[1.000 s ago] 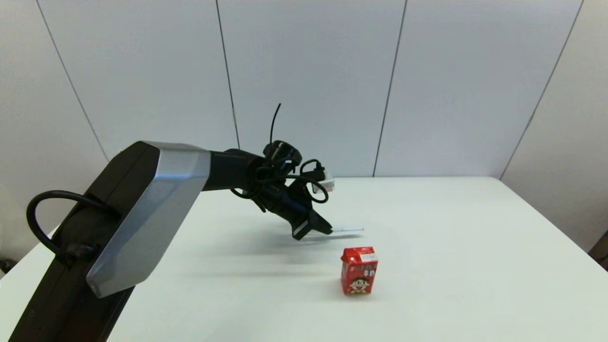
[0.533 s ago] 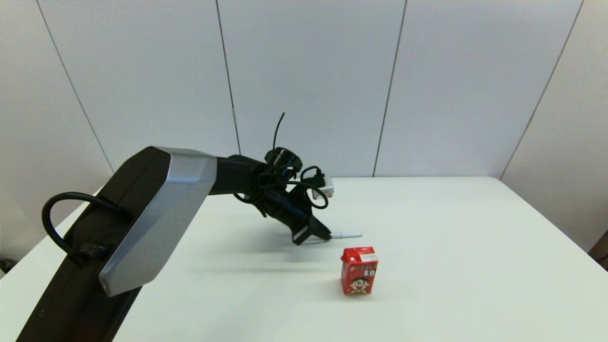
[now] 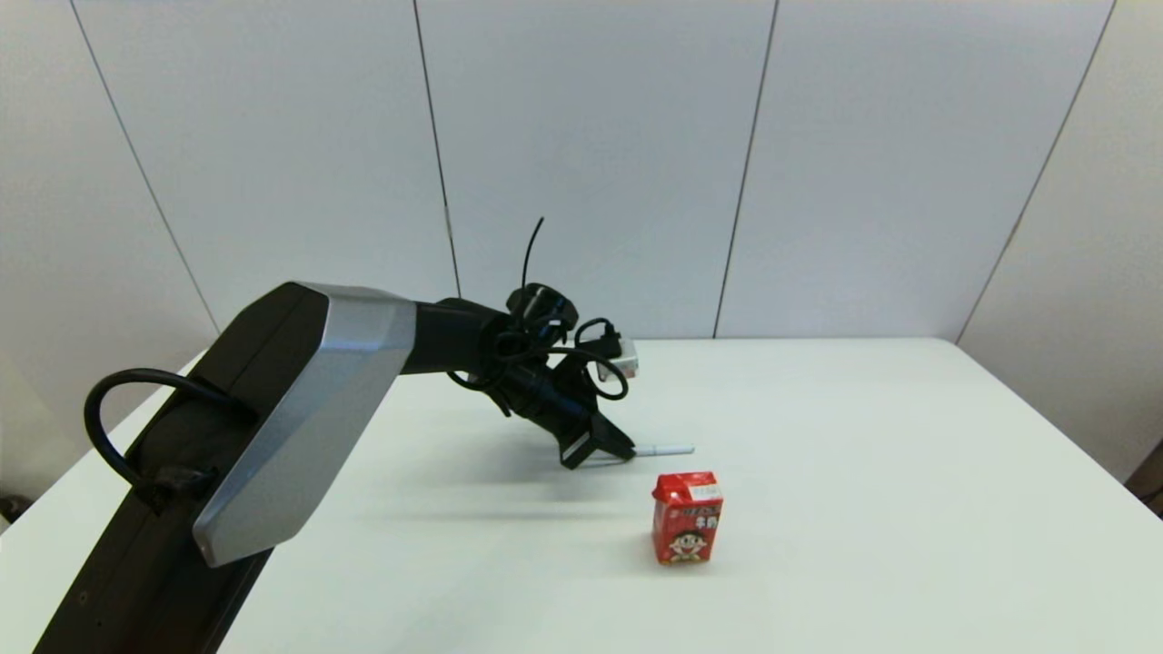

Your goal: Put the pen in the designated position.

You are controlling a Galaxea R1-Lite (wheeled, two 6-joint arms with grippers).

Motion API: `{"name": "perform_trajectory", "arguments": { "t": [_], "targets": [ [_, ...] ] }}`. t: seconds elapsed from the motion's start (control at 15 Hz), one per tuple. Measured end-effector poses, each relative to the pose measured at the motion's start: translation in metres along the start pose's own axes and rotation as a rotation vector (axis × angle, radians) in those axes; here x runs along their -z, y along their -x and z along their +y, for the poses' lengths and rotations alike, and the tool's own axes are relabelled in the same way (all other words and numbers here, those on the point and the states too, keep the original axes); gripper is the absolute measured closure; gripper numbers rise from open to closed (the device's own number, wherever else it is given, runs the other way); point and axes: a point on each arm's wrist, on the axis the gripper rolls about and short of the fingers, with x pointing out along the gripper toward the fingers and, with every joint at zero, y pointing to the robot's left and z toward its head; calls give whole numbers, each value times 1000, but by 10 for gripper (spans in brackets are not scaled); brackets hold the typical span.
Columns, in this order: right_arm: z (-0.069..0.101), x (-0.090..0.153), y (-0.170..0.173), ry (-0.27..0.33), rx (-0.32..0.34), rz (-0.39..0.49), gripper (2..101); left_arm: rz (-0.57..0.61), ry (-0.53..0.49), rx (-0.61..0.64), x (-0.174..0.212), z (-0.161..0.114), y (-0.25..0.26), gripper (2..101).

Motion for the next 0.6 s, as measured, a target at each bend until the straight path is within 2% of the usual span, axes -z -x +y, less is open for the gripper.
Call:
{"name": "perform_trajectory", "arguments": {
  "t": [0.13, 0.27, 0.4, 0.6],
  "targets": [
    [0, 0, 0, 0, 0, 0, 46, 1, -1, 2, 1, 0, -1, 759],
    [0, 0, 0, 0, 0, 0, 46, 1, -2, 2, 1, 0, -1, 616],
    [0, 0, 0, 0, 0, 0, 46, 2, -1, 0, 1, 1, -1, 504],
    [0, 0, 0, 0, 0, 0, 46, 18, 1, -19, 1, 1, 0, 387]
  ]
}}
